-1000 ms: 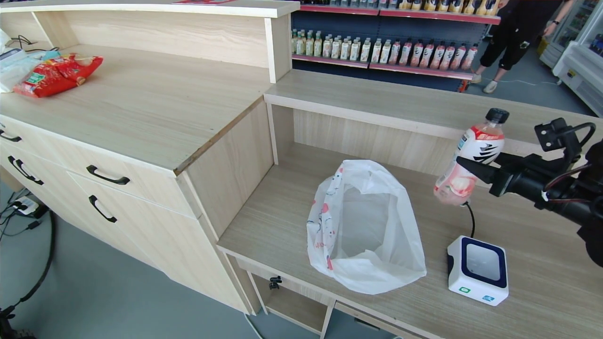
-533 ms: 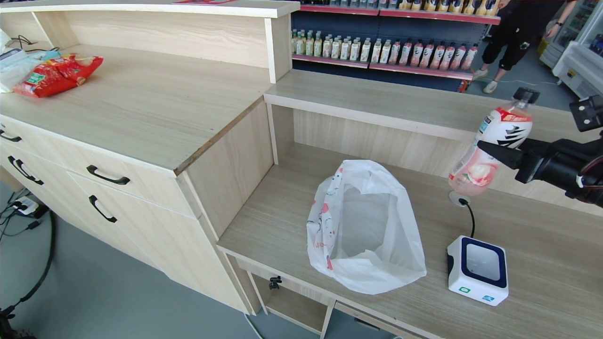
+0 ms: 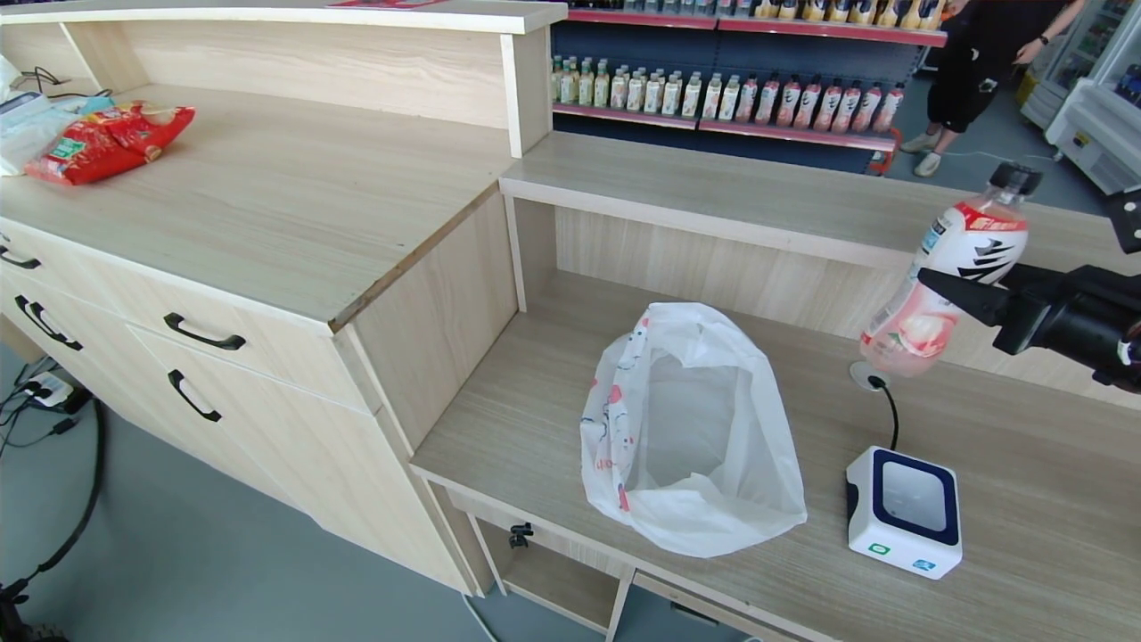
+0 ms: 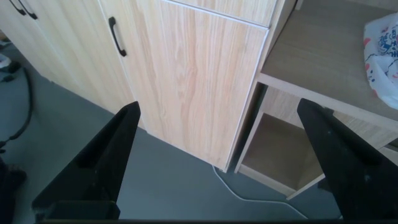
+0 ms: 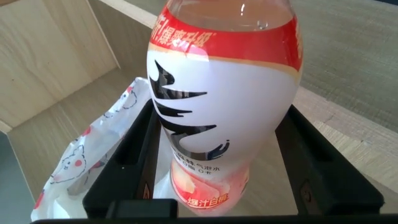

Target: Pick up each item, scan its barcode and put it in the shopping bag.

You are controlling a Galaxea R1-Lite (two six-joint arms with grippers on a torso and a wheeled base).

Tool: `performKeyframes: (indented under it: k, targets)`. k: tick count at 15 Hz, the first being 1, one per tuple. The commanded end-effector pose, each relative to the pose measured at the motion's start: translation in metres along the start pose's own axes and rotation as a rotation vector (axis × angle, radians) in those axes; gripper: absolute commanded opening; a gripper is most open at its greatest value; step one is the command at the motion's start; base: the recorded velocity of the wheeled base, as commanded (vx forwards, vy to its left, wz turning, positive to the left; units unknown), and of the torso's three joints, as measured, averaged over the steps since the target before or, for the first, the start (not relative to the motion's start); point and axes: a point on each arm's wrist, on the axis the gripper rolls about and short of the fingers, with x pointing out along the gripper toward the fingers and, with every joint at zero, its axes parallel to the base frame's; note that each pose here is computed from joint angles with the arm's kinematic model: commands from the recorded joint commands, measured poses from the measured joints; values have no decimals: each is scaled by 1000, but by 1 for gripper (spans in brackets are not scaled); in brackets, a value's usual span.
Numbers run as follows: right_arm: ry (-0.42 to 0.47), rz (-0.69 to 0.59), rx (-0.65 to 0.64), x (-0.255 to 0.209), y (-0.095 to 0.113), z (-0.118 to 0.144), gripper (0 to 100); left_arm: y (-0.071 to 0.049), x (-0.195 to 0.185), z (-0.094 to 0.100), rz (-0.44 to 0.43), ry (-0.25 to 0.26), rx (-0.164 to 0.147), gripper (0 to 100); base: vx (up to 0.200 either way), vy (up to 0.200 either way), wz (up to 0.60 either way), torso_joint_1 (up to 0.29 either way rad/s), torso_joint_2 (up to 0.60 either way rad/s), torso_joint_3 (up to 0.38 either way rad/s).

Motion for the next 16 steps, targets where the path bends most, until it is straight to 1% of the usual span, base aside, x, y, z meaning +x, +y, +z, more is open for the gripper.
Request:
performKeyframes:
  k: [1,4,14,16]
  targets:
    - [-7,-1,-24,-3,2,3,0,0,0,0,1,-1,0,100,0,0,0,0,0,0]
    - [53,5,-139,-7,4,2,0,0,0,0,1,-1,0,100,0,0,0,0,0,0]
    - [58,10,-158,-10,7,3,0,0,0,0,1,-1,0,100,0,0,0,0,0,0]
    - [59,11,-157,-10,7,2,0,0,0,0,1,-1,0,100,0,0,600,5,5,2]
